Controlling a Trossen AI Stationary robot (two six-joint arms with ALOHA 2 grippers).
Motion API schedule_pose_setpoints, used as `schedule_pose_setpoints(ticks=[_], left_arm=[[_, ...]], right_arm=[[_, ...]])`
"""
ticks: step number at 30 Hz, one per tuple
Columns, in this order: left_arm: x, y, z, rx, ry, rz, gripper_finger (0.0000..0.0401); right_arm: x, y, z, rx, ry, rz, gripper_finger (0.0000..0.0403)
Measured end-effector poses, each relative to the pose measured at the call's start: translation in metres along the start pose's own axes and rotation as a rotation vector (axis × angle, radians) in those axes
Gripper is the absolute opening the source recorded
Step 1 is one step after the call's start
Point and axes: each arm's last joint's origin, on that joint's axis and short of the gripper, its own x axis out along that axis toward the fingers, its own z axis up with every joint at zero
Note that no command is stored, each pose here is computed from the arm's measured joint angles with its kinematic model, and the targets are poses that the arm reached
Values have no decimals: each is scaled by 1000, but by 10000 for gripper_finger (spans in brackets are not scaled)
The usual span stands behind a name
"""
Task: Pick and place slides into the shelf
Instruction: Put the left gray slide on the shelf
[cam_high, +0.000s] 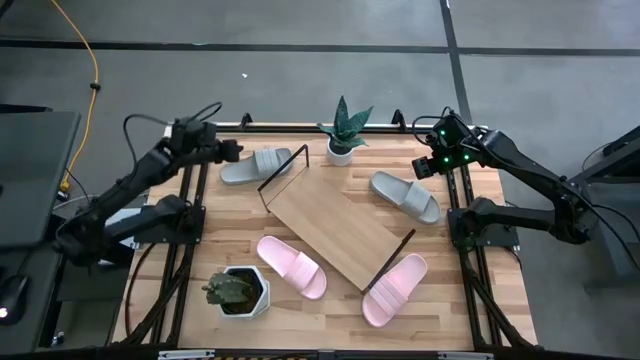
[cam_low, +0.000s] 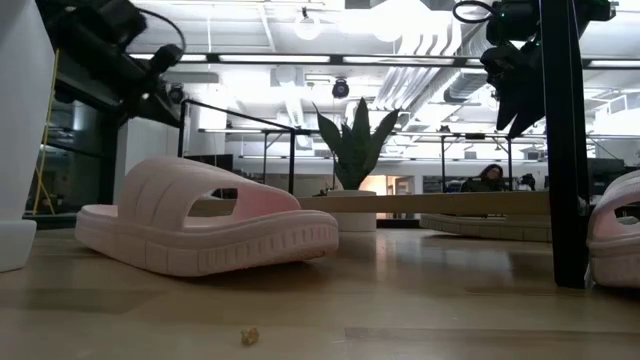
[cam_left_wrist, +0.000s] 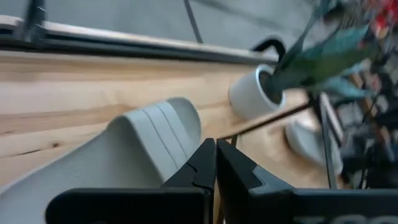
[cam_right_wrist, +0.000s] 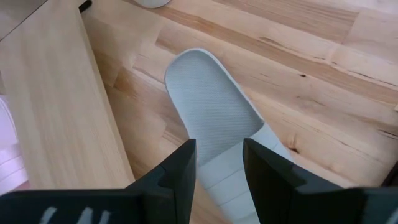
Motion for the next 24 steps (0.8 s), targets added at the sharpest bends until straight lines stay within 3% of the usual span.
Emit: schedule_pose_setpoints(ticks=[5,13,24], left_arm=[[-7,11,-16,-61,-85,-50,3],[0,26,-36,-171,-18,-71,13],[12,38,-47,-281,41,-6,183]], right_arm=[[0,0,1,-1,-6,1,124],[0,0,1,6,-7,2,124],[0,0,1,6,-5,7,124]])
